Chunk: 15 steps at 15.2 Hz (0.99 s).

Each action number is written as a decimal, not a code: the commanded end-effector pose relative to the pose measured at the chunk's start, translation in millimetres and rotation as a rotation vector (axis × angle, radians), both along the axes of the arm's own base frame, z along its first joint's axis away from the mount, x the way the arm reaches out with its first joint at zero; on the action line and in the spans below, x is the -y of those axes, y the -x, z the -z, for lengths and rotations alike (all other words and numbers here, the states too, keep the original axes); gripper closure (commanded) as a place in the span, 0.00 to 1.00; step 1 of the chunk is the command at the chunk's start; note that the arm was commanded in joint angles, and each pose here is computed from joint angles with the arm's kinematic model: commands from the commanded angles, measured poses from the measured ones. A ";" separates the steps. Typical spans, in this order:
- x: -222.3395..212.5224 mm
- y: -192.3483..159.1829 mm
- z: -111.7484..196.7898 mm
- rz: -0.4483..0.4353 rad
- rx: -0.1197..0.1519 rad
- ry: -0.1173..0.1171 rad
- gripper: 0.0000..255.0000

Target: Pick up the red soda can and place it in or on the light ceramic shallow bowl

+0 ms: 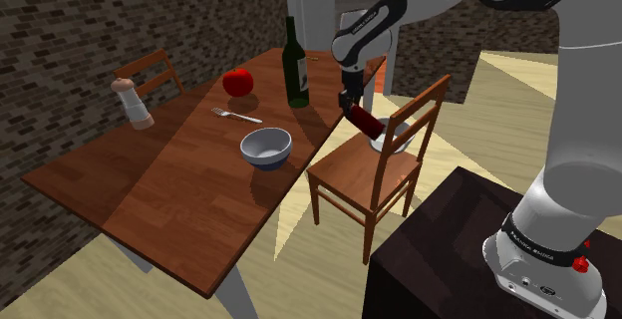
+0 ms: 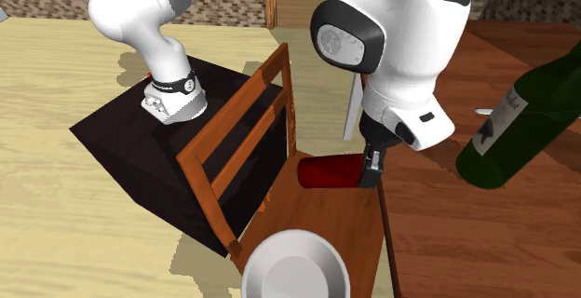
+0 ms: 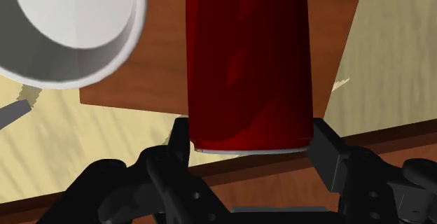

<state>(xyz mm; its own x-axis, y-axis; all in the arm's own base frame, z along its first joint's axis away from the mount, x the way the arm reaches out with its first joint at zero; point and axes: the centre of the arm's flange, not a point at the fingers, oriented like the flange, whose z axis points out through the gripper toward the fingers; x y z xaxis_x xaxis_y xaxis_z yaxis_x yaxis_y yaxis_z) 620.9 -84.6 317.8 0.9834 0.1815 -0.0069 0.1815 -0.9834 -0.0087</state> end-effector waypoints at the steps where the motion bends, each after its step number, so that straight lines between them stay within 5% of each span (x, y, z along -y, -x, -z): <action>1: -1.0 -0.1 -11.7 0.000 0.003 0.000 1.00; 3: -1.0 -0.1 -17.5 0.000 0.003 0.000 1.00; 15: 151.8 28.0 -48.0 0.000 0.003 0.000 1.00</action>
<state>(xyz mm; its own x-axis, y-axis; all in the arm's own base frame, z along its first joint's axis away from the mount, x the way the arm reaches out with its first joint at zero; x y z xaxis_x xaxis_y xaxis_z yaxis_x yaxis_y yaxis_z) 594.0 -221.8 362.1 0.9835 0.1806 -0.0045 0.1806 -0.9835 -0.0080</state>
